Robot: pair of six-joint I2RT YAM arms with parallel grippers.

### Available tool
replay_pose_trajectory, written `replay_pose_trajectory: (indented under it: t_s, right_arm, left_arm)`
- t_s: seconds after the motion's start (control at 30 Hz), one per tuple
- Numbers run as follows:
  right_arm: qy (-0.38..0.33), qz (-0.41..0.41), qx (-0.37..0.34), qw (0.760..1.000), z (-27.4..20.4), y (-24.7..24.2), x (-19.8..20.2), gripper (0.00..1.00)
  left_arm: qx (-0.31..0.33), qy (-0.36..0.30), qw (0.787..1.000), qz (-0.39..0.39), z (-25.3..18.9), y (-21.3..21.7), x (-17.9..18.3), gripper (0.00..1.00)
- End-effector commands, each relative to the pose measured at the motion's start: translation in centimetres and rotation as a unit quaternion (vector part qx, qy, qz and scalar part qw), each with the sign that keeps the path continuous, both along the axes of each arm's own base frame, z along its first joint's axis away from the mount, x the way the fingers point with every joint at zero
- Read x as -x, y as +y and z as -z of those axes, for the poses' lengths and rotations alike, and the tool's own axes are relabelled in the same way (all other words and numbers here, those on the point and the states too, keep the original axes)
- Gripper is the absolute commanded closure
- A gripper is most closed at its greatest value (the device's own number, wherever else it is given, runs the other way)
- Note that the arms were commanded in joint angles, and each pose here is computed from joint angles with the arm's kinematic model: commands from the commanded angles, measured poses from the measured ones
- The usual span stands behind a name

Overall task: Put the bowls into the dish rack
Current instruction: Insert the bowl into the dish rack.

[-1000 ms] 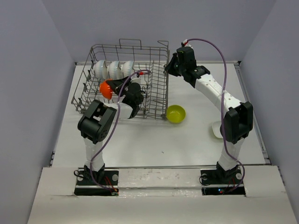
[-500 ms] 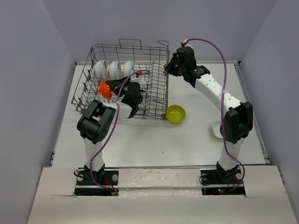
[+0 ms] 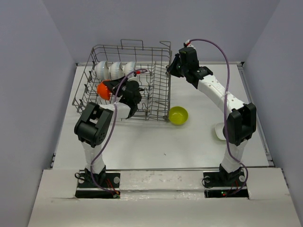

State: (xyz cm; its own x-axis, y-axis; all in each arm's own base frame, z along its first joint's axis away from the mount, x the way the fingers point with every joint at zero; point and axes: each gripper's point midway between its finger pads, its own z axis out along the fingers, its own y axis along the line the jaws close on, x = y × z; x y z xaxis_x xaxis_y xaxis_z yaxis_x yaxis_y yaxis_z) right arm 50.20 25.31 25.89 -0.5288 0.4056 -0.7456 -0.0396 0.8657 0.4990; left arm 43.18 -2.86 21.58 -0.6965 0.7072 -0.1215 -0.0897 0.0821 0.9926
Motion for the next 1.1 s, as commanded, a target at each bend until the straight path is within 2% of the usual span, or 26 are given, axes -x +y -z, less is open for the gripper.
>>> replay_pose_trajectory:
  t_s: [0.0, 1.07]
  right_arm:
    - [0.034, -0.01, 0.05, 0.998, 2.9, -1.2, 0.2, 0.99]
    - [0.033, -0.011, 0.051, 0.998, 2.9, -1.1, 0.1, 0.99]
  left_arm:
    - [0.03, -0.048, 0.998, -0.006, -2.9, 0.7, 0.5, 1.0]
    - [0.007, 0.007, 1.0, 0.003, 2.0, -1.1, -0.5, 1.0]
